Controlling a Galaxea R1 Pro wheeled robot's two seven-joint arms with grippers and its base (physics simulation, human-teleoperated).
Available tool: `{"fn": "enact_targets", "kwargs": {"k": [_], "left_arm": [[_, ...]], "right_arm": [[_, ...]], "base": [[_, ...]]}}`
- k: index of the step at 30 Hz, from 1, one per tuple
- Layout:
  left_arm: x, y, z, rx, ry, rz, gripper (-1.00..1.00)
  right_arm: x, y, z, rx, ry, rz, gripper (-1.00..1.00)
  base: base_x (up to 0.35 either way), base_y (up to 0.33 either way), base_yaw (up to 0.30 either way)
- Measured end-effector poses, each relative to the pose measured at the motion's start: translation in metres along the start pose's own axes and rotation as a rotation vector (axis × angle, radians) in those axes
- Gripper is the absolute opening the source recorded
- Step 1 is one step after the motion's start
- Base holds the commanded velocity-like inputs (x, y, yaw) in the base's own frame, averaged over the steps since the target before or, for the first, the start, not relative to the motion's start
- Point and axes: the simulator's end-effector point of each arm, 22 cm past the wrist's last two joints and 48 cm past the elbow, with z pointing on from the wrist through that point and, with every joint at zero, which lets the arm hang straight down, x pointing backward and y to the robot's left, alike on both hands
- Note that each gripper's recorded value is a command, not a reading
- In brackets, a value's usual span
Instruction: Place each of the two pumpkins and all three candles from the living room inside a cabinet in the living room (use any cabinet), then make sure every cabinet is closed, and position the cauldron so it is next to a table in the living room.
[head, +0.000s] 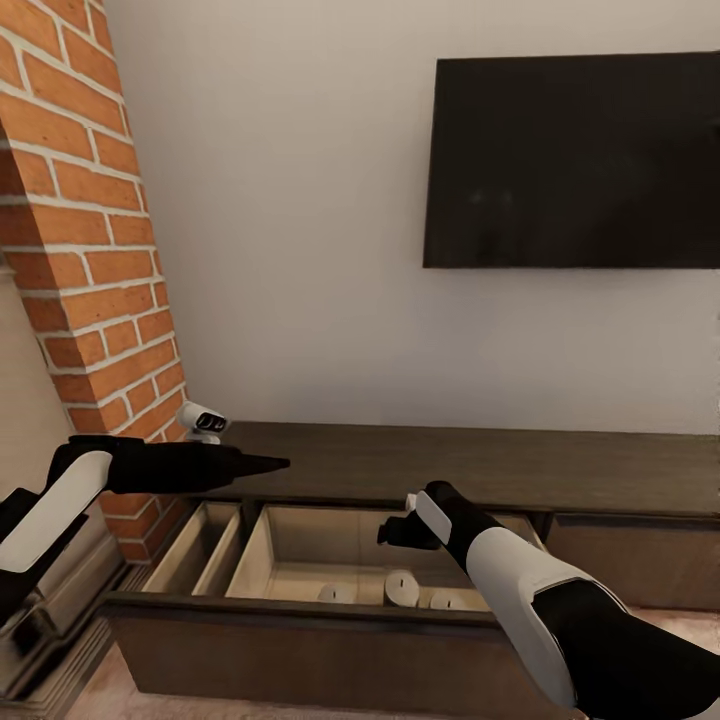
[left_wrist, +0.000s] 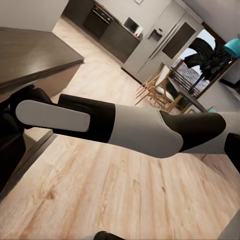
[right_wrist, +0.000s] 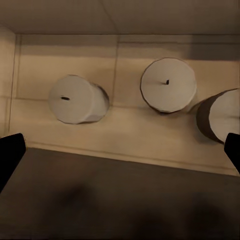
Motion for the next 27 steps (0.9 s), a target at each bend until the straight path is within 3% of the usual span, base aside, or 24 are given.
{"fn": "enact_targets", "kwargs": {"k": [8,10,13,16,21,27], "left_arm": [[-0.004,-0.017,0.0,0.002,-0.001,0.032,1.0],[-0.005,-0.021,-0.001,0.002,-0.001,0.04,1.0],[-0.007,-0.027,-0.001,0.001,-0.002,0.053,1.0],[-0.008,-0.033,-0.002,0.0,-0.002,0.065,1.0],[-0.012,-0.043,-0.002,0.0,-0.003,0.081,1.0],[-0.025,-0.047,-0.002,0.0,-0.002,0.08,1.0]], "right_arm": [[-0.02,0.012,-0.022,-0.03,-0.065,-0.011,1.0],[-0.038,0.022,-0.035,-0.051,-0.115,-0.021,1.0],[-0.072,0.047,-0.068,-0.109,-0.242,-0.046,1.0],[-0.076,0.064,-0.088,-0.156,-0.305,-0.065,1.0],[-0.061,0.084,-0.11,-0.217,-0.277,-0.101,1.0],[-0.062,0.101,-0.125,-0.279,-0.255,-0.114,1.0]], "base": [[-0.014,0.0,0.0],[-0.002,0.0,0.0],[0.0,0.0,0.0],[0.0,0.0,0.0],[-0.069,0.0,0.0],[-0.283,0.0,0.0]]}}
